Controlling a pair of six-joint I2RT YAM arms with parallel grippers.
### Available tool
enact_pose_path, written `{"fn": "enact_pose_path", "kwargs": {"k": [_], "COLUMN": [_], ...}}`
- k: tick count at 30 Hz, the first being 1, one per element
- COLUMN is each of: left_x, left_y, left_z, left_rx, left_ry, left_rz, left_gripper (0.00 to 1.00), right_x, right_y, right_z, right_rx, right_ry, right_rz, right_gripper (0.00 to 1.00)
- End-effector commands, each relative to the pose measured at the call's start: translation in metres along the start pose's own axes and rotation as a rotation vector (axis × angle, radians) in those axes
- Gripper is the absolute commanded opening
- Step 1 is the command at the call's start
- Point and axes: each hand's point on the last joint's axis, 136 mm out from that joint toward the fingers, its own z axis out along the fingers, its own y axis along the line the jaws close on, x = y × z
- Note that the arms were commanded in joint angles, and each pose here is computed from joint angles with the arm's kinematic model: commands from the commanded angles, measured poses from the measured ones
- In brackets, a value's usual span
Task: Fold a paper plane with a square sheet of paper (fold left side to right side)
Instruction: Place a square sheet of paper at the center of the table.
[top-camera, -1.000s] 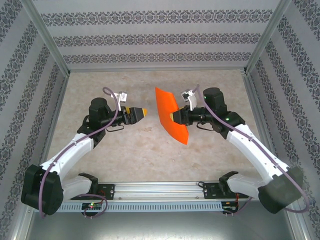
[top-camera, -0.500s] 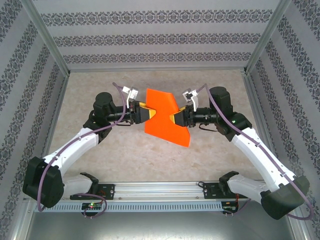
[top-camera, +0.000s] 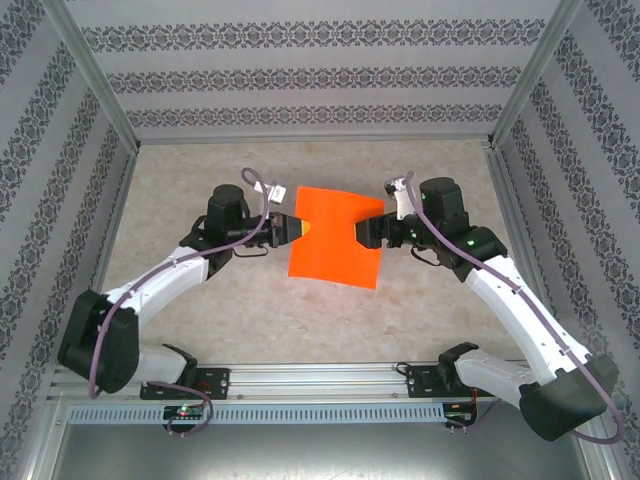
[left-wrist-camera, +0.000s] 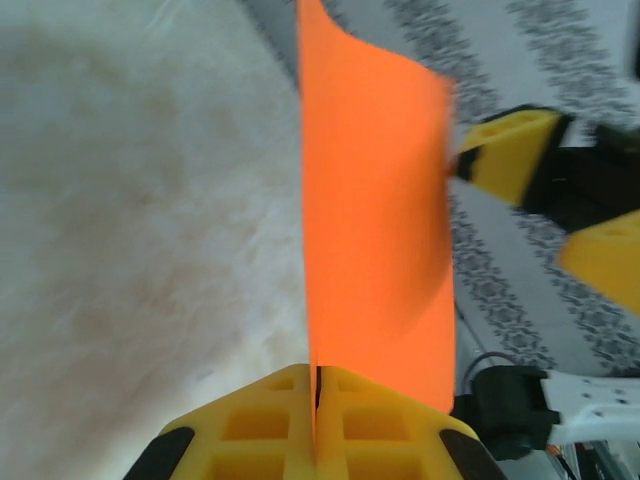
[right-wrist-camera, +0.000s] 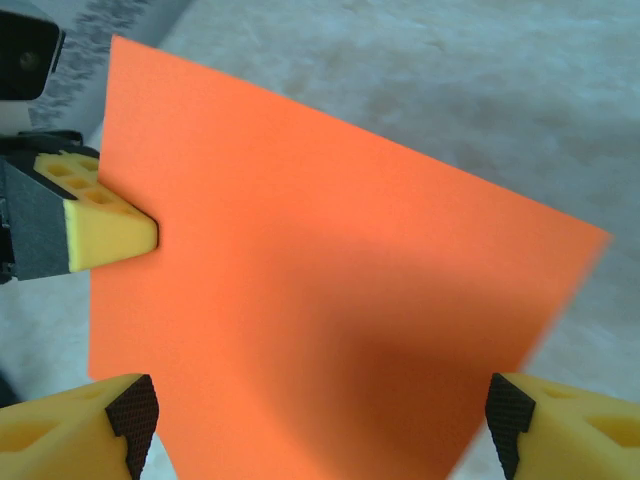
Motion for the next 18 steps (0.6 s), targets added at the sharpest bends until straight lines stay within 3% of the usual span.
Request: {"fn": "enact_pose_path", "kwargs": {"k": [1,4,6,15,16,18], "left_x": [0.013,0.027,0.035,0.055,0.056,0.056], "left_y": [0.046,0.088,0.104,0.149,0.15,0.152], "left_z": [0.012,0.021,0.03,0.024,0.023,0.021], "left_rx": [-0.175,-0.308,-0.337,-0.536,-0.546,-0.562], "left_ry": [0.061,0.142,0.189,0.284,0.287,0.293], "left_rz": [-0.091,-0.185,-0.208,-0.253,-0.254,-0.255], "left_gripper": [0.0,0.0,0.0,0.0,0.0,0.0], "right_x": [0.016,0.031,0.043,0.081,0.084,0.09], "right_y": [-0.03,-0.043,-0.045,-0.052,-0.053,-0.057], "right_z": [0.009,0.023,0.037,0.106,0.112,0.125], "right_rx": [0.134,0.169,0.151,0.083,0.091,0.11], "right_ry": [0.044,0.092,0.13,0.247,0.261,0.298], "right_rz": [0.035,0.089,0.135,0.322,0.323,0.323], "right_gripper": [0.9,0.9,0.82,0.06,0.0,0.0]}}
